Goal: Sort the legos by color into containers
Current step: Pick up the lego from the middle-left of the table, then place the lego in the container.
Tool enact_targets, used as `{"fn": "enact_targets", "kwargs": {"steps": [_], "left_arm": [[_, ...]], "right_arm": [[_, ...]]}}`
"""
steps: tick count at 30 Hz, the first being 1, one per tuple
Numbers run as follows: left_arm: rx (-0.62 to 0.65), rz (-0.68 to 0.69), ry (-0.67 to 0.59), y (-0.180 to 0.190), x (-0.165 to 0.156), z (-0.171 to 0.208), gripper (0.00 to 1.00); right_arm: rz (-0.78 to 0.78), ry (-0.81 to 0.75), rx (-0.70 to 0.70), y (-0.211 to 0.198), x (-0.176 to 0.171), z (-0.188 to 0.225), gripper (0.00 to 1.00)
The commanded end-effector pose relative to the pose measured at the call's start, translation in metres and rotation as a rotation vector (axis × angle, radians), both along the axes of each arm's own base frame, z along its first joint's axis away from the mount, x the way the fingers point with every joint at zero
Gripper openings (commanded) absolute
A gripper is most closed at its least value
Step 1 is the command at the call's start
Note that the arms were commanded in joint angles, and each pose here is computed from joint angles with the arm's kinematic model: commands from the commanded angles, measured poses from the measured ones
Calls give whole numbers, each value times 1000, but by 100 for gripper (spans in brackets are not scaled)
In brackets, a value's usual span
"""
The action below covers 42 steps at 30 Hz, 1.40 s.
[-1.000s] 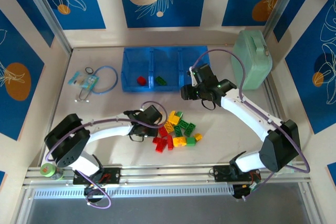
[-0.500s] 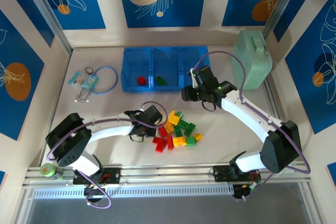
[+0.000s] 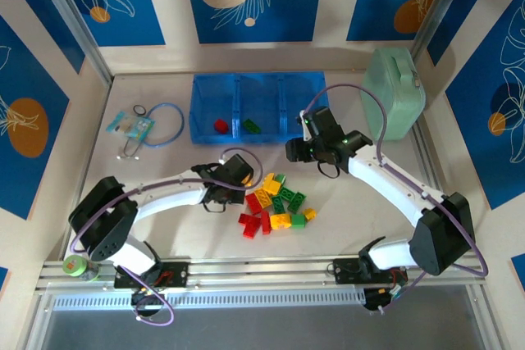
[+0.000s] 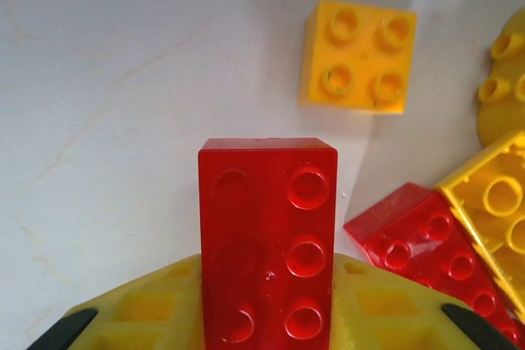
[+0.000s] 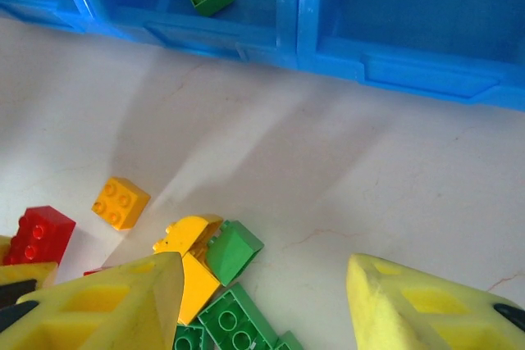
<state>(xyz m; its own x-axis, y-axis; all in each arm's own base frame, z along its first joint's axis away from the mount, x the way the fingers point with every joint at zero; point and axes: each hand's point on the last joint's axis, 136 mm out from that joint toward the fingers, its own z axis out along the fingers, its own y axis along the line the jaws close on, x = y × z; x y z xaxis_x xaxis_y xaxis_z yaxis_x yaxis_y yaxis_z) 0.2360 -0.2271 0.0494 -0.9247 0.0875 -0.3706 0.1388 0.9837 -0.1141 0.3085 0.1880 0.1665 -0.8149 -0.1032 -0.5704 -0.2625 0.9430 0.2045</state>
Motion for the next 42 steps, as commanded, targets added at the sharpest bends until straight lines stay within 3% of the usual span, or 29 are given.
{"fn": "enact_targets", "kwargs": {"steps": [1,24,33,42], "left_arm": [[-4,3,-37,4,13,19,31],[-100,146,-163,55,151,92,31],[-86,173,-142,62,204,86,31],[-59,193,-104,68,232,67,35]], "right_arm": [[-11,-4,31,-3,-4,4,55],[15,57,95,4,-22,-11,55],[24,64,99,4,-30,-12,55],[37,72,100,6,-34,-13,55]]}}
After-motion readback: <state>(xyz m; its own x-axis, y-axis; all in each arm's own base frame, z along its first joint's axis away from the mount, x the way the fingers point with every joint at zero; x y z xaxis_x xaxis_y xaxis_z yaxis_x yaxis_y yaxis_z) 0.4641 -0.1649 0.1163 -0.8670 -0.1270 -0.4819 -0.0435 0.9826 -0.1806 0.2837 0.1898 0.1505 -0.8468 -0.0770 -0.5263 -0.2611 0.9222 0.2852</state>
